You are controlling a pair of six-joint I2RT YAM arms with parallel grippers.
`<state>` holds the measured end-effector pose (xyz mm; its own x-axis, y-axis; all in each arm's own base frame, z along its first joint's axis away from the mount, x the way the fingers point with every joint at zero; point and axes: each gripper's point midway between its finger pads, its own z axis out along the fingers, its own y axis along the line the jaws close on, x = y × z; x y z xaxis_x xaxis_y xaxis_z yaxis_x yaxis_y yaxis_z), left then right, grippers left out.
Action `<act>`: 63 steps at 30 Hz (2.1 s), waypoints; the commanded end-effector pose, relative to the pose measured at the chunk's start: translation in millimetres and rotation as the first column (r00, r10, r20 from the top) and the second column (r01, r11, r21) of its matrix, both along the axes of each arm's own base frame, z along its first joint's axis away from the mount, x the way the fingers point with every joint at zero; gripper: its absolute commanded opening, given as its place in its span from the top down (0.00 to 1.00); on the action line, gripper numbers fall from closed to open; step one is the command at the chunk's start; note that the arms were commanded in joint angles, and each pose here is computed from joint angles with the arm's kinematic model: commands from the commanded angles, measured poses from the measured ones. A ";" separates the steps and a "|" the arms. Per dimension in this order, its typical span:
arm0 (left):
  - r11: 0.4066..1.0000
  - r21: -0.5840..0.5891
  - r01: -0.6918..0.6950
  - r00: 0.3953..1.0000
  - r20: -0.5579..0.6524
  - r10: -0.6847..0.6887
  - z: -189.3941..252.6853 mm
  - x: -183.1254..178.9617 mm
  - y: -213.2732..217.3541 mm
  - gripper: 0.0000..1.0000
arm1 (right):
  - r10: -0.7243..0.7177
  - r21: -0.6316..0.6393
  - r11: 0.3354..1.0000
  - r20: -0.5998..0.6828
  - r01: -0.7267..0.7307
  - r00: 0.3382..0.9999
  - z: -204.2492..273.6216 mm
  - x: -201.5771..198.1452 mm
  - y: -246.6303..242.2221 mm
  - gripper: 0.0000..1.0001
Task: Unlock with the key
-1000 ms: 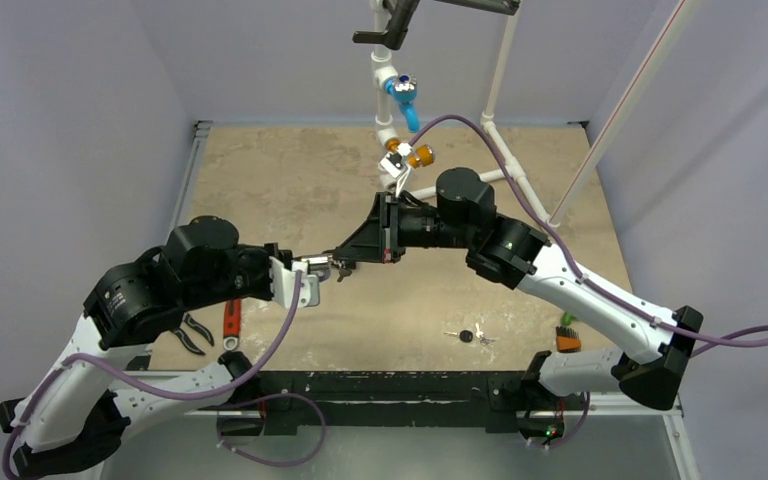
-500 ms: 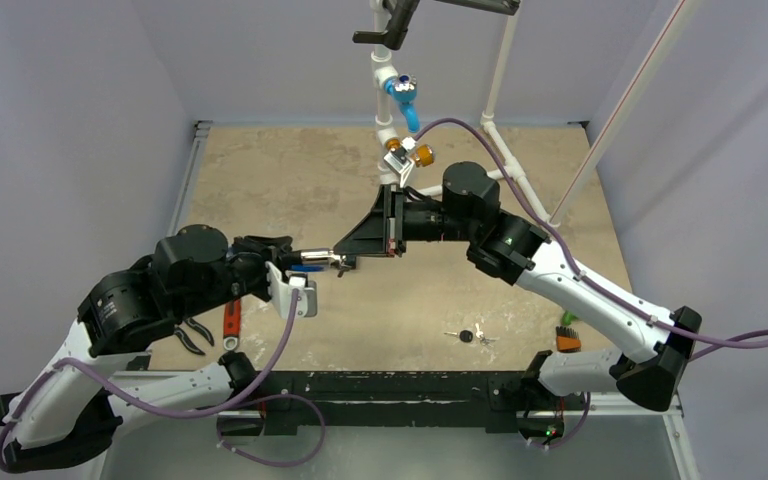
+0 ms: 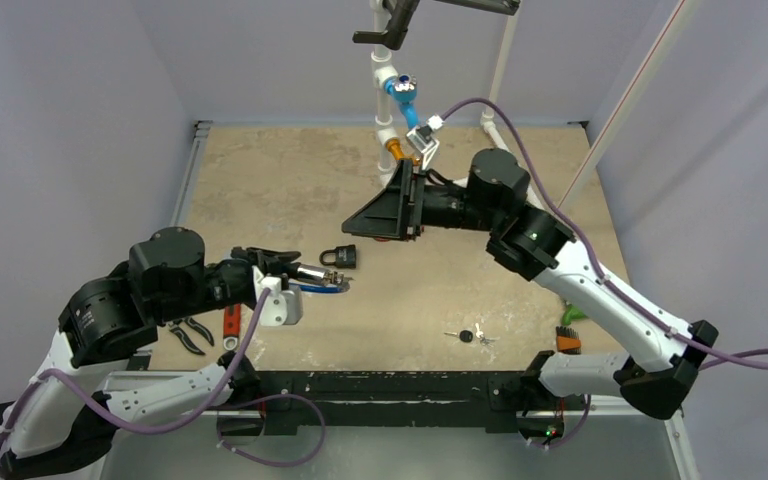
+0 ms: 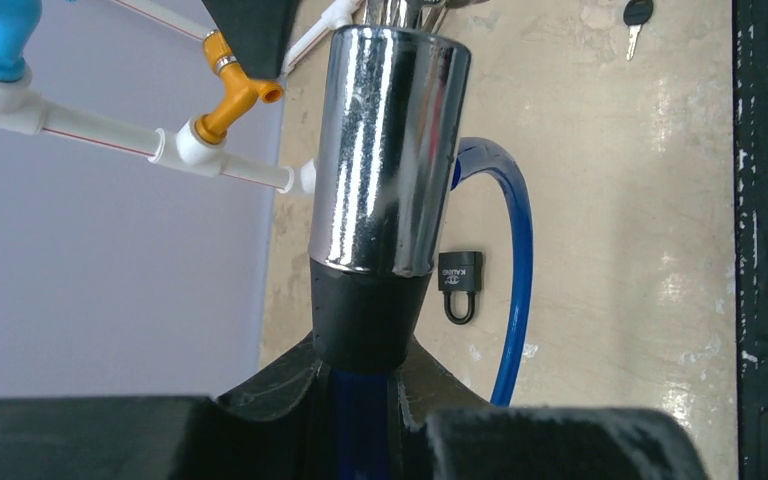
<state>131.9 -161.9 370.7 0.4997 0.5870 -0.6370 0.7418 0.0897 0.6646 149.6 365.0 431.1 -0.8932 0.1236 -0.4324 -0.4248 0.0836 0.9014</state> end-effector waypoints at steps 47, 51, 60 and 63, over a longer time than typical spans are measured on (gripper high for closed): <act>0.824 -0.227 -0.519 0.829 -0.367 0.421 -14.2 88.2 23.4 1.00 | -0.076 -0.296 0.894 0.638 0.335 0.766 -140.8 -9.3 -19.8 1.00; 0.753 -0.072 -0.654 0.657 -0.548 0.518 -71.6 127.9 47.8 1.00 | -0.075 -0.380 0.862 0.560 0.336 0.825 -194.4 -6.7 -13.7 1.00; 0.714 0.143 -0.685 0.517 -0.595 0.615 -155.4 167.3 66.2 1.00 | -0.021 -0.584 0.754 0.436 0.301 0.900 -286.4 0.6 5.3 1.00; 0.702 0.212 -0.680 0.481 -0.595 0.645 -183.7 175.8 70.9 1.00 | 0.006 -0.636 0.721 0.401 0.274 0.916 -312.9 3.4 15.9 1.00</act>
<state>279.9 -96.7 194.0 -0.5659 0.5052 -0.6516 0.6590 0.7521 0.0108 146.1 366.2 129.2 -0.6317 -0.2174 -0.7441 -0.6556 0.6620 0.3632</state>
